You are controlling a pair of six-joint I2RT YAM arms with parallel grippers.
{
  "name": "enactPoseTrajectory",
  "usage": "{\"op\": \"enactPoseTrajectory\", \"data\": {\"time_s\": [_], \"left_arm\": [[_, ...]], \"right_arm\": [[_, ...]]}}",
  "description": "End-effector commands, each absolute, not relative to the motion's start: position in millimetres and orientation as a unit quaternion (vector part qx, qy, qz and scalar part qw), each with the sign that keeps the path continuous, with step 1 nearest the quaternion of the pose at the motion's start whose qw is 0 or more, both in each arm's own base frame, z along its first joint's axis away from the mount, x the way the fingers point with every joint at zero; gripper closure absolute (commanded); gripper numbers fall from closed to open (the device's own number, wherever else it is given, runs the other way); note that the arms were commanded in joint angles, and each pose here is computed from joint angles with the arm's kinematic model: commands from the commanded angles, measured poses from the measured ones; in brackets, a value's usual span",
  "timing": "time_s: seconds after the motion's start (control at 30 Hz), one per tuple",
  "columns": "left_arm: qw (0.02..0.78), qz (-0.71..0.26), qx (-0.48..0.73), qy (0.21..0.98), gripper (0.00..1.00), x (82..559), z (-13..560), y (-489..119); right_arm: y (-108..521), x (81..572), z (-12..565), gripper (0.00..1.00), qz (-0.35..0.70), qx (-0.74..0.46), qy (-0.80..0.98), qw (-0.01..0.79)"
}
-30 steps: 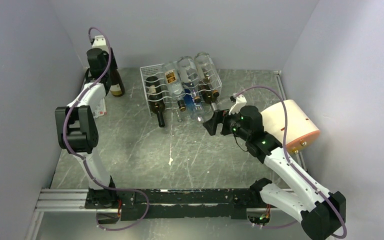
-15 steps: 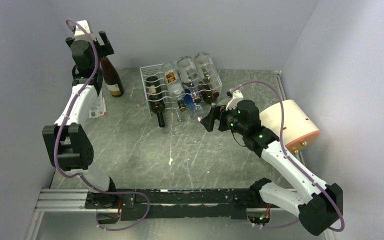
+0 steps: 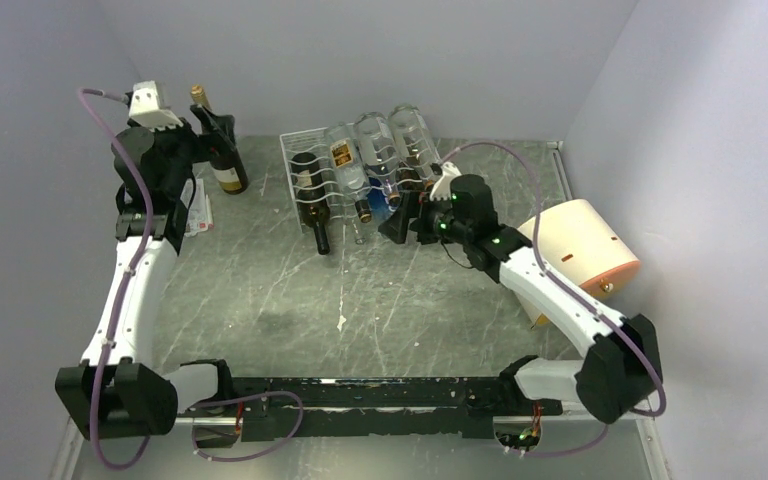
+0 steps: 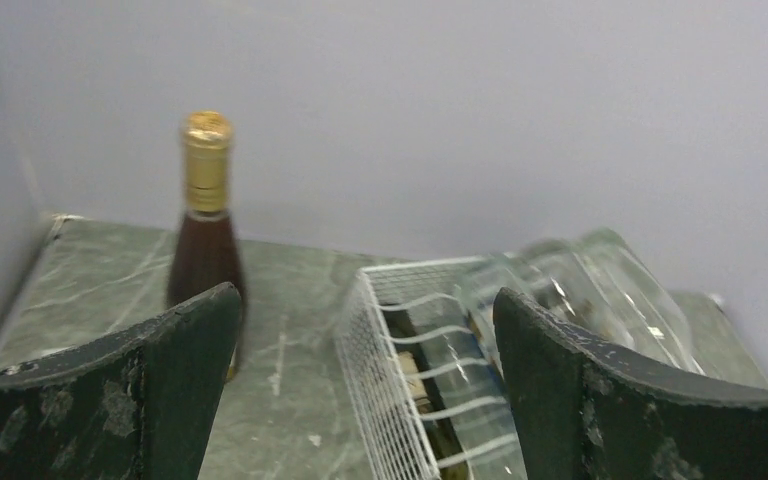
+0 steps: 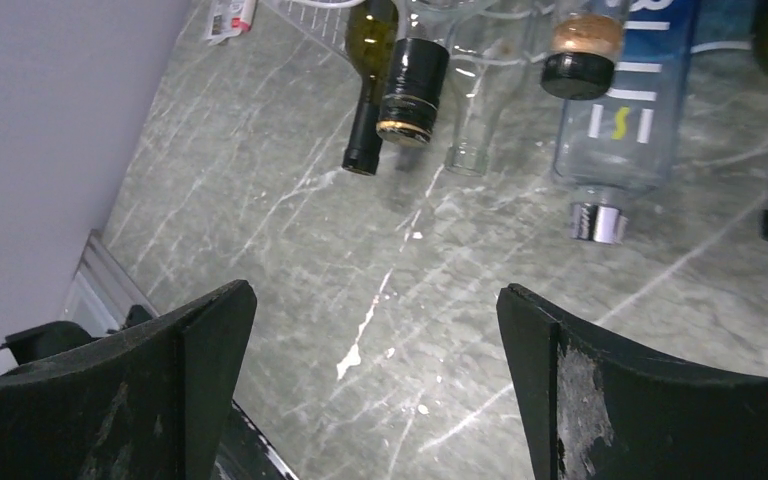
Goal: Take the wine bottle off the wine rack
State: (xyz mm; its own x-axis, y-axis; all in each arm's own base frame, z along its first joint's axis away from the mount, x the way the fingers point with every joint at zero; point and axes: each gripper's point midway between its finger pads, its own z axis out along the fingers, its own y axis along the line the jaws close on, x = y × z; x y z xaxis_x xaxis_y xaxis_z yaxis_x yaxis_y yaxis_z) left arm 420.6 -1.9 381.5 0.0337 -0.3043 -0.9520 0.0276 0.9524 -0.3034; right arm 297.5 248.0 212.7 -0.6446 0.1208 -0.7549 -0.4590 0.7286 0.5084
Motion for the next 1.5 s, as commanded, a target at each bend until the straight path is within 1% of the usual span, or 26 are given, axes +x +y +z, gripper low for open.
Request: {"op": "enactPoseTrajectory", "data": {"time_s": [0.0,0.1,0.2,0.3,0.4,0.7,0.83,0.9,1.0,1.1,1.23,1.3,1.47], "left_arm": [[0.711,-0.199,0.025,0.674,0.01,397,385,-53],[0.714,-0.218,0.033,0.664,0.0,387,383,-64],[0.707,-0.247,0.048,0.661,0.01,380,382,-80],[0.696,-0.268,0.076,0.662,0.0,377,382,-98],[0.69,-0.275,0.087,0.664,0.01,375,382,-106],[0.704,-0.263,0.095,0.653,0.02,367,389,-103],[0.703,-0.265,0.114,0.65,0.05,365,390,-108],[0.703,-0.266,0.116,0.65,0.05,365,390,-109],[0.703,-0.269,0.12,0.647,0.06,363,391,-111],[0.703,-0.267,0.122,0.647,0.06,362,391,-112],[0.706,-0.249,0.127,0.651,0.12,361,392,-112],[0.712,-0.236,0.129,0.649,0.13,359,395,-112],[0.72,-0.223,0.133,0.643,0.12,354,398,-113]], "right_arm": [[285,303,225,0.04,0.396,-0.107,0.819,0.401],[305,314,222,0.04,0.365,-0.123,0.828,0.407],[311,329,213,0.05,0.327,-0.127,0.841,0.411],[307,351,211,0.09,0.282,-0.126,0.846,0.434],[306,367,206,0.12,0.25,-0.13,0.853,0.44],[321,389,181,0.21,0.234,-0.139,0.86,0.431],[328,397,174,0.25,0.236,-0.132,0.861,0.43],[330,403,171,0.28,0.238,-0.116,0.862,0.432],[337,410,169,0.31,0.255,-0.08,0.862,0.431],[343,415,169,0.36,0.27,-0.058,0.858,0.433],[343,420,165,0.39,0.266,-0.049,0.858,0.437],[345,422,168,0.41,0.271,-0.049,0.853,0.444],[349,423,158,0.42,0.277,-0.041,0.857,0.432]]}}
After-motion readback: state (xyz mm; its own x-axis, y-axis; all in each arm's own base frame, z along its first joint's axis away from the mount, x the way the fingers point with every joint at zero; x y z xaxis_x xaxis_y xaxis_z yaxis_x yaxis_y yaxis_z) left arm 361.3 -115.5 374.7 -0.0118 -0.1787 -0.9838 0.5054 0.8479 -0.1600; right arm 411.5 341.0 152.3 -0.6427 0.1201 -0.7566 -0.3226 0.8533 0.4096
